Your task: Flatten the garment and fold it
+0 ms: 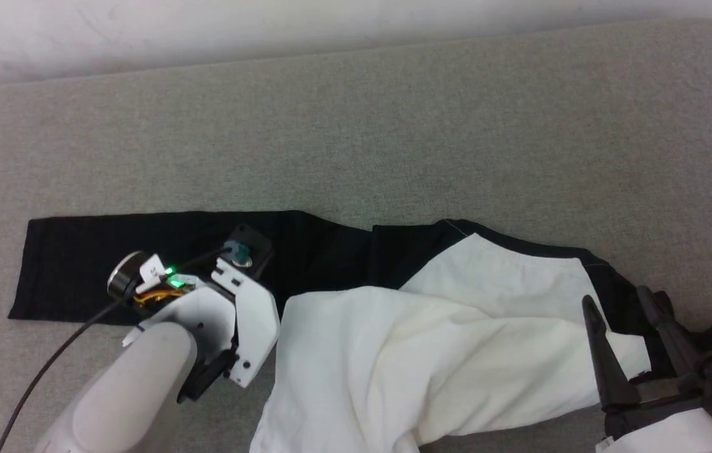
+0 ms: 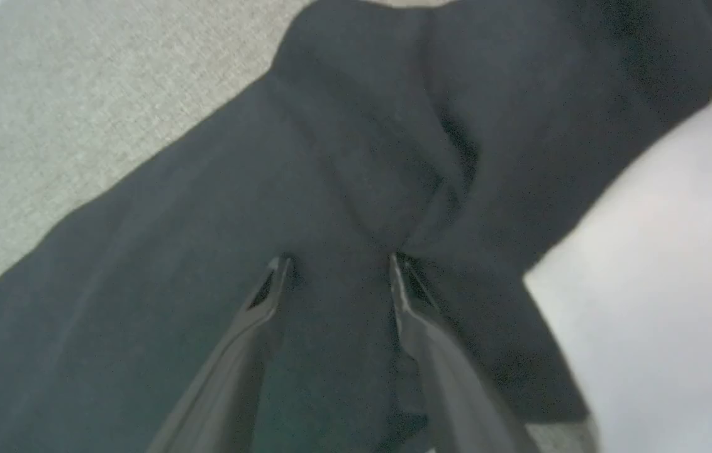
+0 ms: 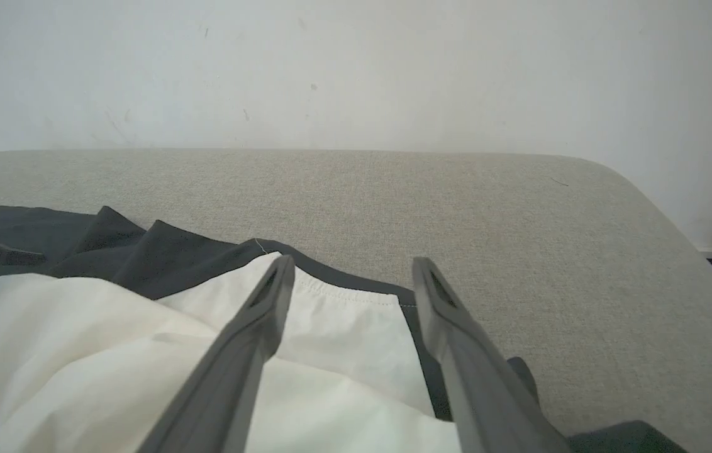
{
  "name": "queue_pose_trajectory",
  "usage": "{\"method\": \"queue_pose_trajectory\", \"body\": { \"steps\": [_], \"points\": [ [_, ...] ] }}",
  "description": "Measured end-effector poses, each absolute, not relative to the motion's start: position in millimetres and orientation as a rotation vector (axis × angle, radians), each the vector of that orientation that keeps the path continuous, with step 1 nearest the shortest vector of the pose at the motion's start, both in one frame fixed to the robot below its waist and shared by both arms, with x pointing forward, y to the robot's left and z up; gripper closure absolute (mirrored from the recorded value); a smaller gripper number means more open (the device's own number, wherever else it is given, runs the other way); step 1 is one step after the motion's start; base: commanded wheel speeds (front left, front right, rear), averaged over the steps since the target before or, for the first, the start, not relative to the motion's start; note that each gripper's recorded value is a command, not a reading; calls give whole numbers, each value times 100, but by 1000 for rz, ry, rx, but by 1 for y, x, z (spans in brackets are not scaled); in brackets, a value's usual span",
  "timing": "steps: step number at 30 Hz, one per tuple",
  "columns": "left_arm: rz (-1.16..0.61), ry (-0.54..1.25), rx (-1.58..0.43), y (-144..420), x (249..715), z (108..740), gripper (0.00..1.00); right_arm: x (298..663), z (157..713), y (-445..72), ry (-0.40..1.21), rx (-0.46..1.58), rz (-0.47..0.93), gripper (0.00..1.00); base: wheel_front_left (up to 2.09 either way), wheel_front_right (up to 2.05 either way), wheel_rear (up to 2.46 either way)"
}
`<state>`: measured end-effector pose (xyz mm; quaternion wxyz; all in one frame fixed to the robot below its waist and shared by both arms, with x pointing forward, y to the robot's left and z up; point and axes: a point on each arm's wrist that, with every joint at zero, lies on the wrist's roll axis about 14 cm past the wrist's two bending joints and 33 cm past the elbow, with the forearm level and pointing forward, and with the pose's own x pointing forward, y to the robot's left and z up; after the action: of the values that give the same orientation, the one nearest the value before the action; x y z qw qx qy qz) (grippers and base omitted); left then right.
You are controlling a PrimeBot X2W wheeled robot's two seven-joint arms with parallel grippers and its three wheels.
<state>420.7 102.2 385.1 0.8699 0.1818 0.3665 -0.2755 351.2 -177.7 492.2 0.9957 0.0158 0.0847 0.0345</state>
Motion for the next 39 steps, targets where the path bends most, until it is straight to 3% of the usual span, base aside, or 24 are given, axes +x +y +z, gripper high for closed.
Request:
{"method": "queue_pose_trajectory", "body": {
  "steps": [10, 15, 19, 23, 28, 29, 30, 31, 39],
  "points": [
    [-472, 608, 104, 100, 453, 419, 100, 358, 492, -178, 175, 26, 74, 0, 0, 0, 0],
    [-251, 363, 60, 162, 500, 502, 100, 361, 496, -171, 161, 31, 98, 0, 0, 0, 0],
    [-23, 255, 75, 230, 512, 539, 100, 364, 493, -170, 168, 33, 102, 0, 0, 0, 0],
    [109, 312, 76, 272, 493, 512, 100, 366, 485, -170, 191, 34, 102, 0, 0, 0, 0],
    [123, 457, -7, 268, 459, 452, 100, 371, 478, -165, 206, 38, 117, 0, 0, 0, 0],
    [128, 460, -21, 267, 455, 448, 78, 373, 479, -164, 204, 39, 121, 0, 0, 0, 0],
    [134, 455, -35, 265, 453, 446, 42, 374, 478, -162, 204, 40, 128, 0, 0, 0, 0],
    [135, 447, -49, 264, 452, 447, 0, 375, 477, -160, 210, 40, 133, 0, 0, 0, 0],
    [119, 182, -86, 257, 463, 522, 0, 372, 486, -154, 188, 34, 152, 0, 0, 0, 0]
  ]
}}
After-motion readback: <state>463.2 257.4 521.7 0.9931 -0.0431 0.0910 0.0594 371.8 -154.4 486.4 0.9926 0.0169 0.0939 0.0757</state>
